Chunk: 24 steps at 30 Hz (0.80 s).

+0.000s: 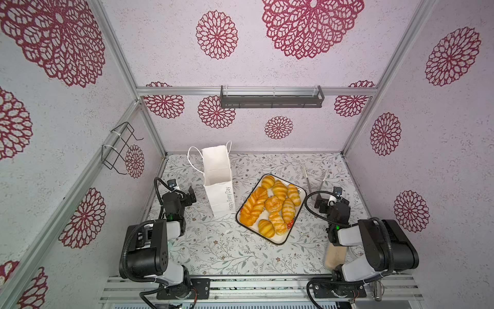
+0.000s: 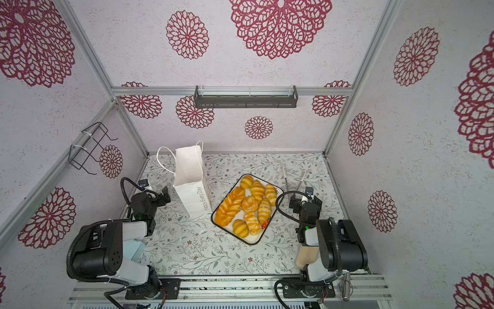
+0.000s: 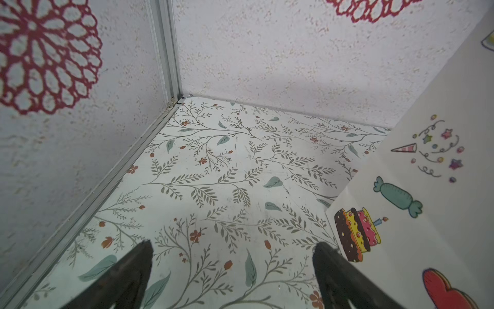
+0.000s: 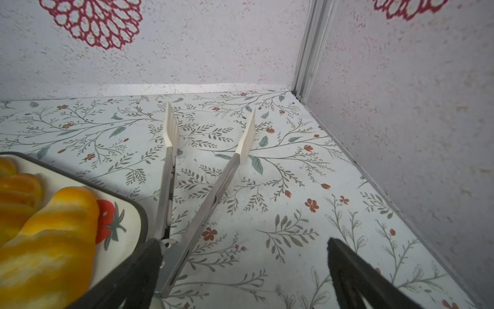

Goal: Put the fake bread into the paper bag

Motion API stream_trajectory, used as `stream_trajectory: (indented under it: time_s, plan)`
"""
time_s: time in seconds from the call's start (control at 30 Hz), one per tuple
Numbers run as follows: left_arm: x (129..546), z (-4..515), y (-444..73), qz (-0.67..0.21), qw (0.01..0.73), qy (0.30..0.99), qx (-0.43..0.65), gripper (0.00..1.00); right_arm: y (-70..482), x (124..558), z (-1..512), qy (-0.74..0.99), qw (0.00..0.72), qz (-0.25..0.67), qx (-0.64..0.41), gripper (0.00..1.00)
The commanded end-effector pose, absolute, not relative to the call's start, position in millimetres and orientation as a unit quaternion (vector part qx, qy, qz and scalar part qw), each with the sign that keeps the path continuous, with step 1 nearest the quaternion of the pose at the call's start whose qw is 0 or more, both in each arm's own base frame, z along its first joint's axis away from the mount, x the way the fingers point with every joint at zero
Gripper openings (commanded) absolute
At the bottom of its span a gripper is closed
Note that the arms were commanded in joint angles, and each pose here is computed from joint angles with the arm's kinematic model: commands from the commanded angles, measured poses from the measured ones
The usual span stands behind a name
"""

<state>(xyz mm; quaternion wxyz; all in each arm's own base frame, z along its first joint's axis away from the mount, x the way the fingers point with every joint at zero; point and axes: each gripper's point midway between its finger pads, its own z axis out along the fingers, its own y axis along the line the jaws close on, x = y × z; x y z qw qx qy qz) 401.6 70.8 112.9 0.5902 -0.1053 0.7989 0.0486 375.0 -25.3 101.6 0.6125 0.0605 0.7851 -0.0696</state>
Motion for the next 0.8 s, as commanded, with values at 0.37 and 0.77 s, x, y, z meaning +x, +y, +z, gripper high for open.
stream_trajectory:
  time_s: [0.37, 0.77]
  plan:
    - [404.5, 116.6, 75.0, 0.035, 0.598, 0.793, -0.107, 0.97, -25.8, 379.7, 111.9, 0.772, 0.628, -0.067, 0.063, 0.99]
    - [404.9, 116.8, 75.7, 0.037, 0.598, 0.793, -0.109, 0.97, -26.2, 379.8, 111.6, 0.773, 0.628, -0.068, 0.063, 0.99]
